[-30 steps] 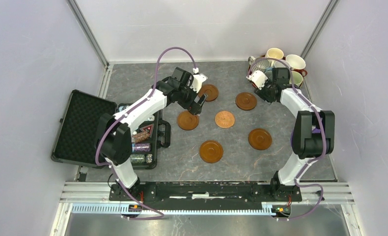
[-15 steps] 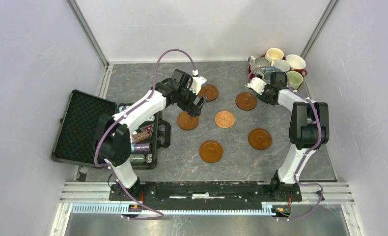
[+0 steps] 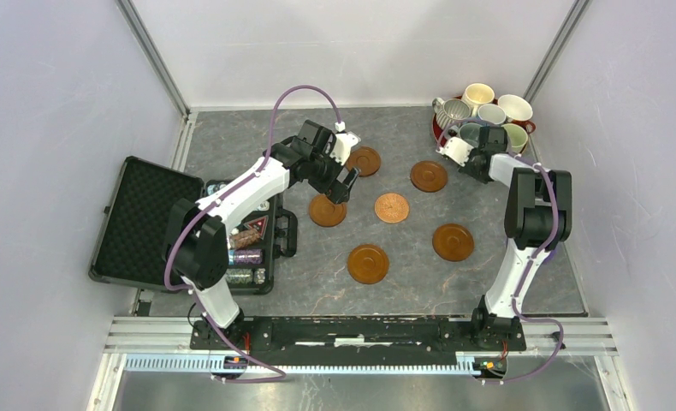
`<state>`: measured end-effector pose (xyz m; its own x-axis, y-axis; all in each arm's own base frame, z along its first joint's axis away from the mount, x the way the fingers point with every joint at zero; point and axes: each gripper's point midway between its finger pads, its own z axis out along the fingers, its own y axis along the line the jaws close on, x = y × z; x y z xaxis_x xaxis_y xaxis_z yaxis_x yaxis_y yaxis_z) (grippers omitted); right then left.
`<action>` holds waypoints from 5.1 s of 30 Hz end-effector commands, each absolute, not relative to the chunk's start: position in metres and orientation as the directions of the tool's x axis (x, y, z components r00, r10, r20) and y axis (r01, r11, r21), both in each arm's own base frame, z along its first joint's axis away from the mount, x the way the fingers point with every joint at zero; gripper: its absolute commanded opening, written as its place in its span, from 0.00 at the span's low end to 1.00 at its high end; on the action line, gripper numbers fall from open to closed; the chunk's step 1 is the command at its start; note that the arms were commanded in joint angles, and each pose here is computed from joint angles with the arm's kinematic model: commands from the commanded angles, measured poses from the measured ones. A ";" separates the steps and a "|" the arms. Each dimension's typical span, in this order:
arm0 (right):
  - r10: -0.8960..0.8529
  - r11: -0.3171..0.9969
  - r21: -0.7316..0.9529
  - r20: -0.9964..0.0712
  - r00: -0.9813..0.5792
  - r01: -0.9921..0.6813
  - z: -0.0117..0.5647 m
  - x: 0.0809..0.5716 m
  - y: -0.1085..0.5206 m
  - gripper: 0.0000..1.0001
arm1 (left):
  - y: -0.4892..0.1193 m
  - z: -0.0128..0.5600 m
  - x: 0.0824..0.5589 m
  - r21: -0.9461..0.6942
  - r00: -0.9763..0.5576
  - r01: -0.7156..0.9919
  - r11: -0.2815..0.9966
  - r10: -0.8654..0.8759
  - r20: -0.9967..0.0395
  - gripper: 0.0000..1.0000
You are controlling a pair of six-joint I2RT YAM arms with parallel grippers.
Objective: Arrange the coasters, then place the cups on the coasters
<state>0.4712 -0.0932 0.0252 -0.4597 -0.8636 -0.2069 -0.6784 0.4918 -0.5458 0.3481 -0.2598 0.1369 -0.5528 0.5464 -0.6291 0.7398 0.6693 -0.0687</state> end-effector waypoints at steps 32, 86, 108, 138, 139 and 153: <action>-0.917 0.396 -0.604 -0.225 -0.329 -0.691 0.041 0.499 -0.098 0.54 | -0.265 0.152 0.348 -0.073 -0.527 0.752 0.656 0.530 -0.664 1.00; -0.865 0.500 -0.257 -0.109 -0.490 -0.827 -0.019 0.254 -0.122 0.00 | -0.262 0.165 0.337 -0.076 -0.505 0.765 0.639 0.523 -0.686 1.00; -0.774 0.593 -0.284 -0.457 -0.437 -0.753 0.088 0.318 -0.082 0.76 | -0.264 0.183 0.334 -0.072 -0.476 0.788 0.612 0.530 -0.702 1.00; -0.620 0.726 -0.268 -0.653 -0.435 -0.633 0.191 0.400 -0.069 0.89 | -0.208 0.207 0.292 0.070 -0.384 0.813 0.578 0.623 -0.682 1.00; -0.624 0.724 -0.245 -0.630 -0.462 -0.645 0.189 0.404 -0.071 0.84 | -0.214 0.203 0.287 0.020 -0.408 0.828 0.560 0.627 -0.664 1.00; -0.669 0.718 -0.182 -0.448 -0.594 -0.672 0.151 0.424 -0.038 0.67 | -0.206 0.189 0.270 -0.327 -0.645 0.758 0.565 0.575 -0.504 1.00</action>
